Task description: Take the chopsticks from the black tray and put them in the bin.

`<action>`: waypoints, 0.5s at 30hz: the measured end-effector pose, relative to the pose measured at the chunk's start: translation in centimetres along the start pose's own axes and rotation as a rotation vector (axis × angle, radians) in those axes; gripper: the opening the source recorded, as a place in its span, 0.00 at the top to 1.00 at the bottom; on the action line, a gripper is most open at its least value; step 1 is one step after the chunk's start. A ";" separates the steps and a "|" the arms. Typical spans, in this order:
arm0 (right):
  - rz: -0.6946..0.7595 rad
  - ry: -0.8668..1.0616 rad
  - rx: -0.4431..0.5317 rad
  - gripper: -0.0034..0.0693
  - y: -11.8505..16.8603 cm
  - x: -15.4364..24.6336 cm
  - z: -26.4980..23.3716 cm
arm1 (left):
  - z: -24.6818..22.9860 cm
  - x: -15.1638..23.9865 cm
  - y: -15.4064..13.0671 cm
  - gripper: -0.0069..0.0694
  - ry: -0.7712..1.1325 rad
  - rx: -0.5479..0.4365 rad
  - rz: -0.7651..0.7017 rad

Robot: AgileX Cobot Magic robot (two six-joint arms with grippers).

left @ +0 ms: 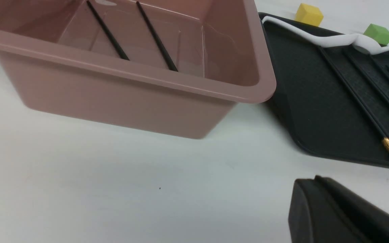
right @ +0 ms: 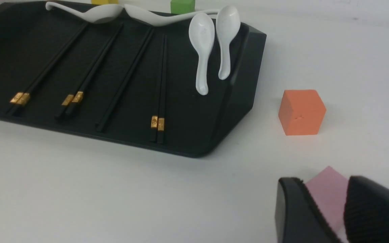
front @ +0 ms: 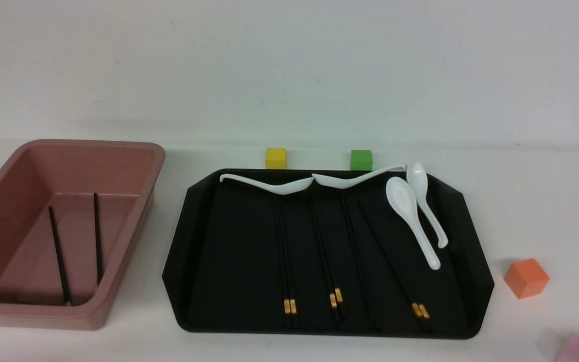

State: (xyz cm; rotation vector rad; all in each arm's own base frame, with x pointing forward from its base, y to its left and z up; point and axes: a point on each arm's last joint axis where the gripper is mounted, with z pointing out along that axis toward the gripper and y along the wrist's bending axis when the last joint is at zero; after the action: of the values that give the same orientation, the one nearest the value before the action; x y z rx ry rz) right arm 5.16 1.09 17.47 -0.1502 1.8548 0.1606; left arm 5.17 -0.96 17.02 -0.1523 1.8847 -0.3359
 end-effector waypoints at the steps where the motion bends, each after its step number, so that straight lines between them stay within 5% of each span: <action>1: 0.000 0.000 0.000 0.62 0.0 0.0 0.0 | 0.0 0.0 0.0 0.90 0.000 0.000 0.000; 15: -0.002 0.000 0.001 0.62 0.0 0.0 0.0 | 0.0 0.0 0.0 0.88 0.000 0.000 0.000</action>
State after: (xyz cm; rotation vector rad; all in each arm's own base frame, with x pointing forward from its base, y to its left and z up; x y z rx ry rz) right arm 5.16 1.09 17.47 -0.1513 1.8546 0.1590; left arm 5.17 -0.96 17.02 -0.1523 1.8847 -0.3359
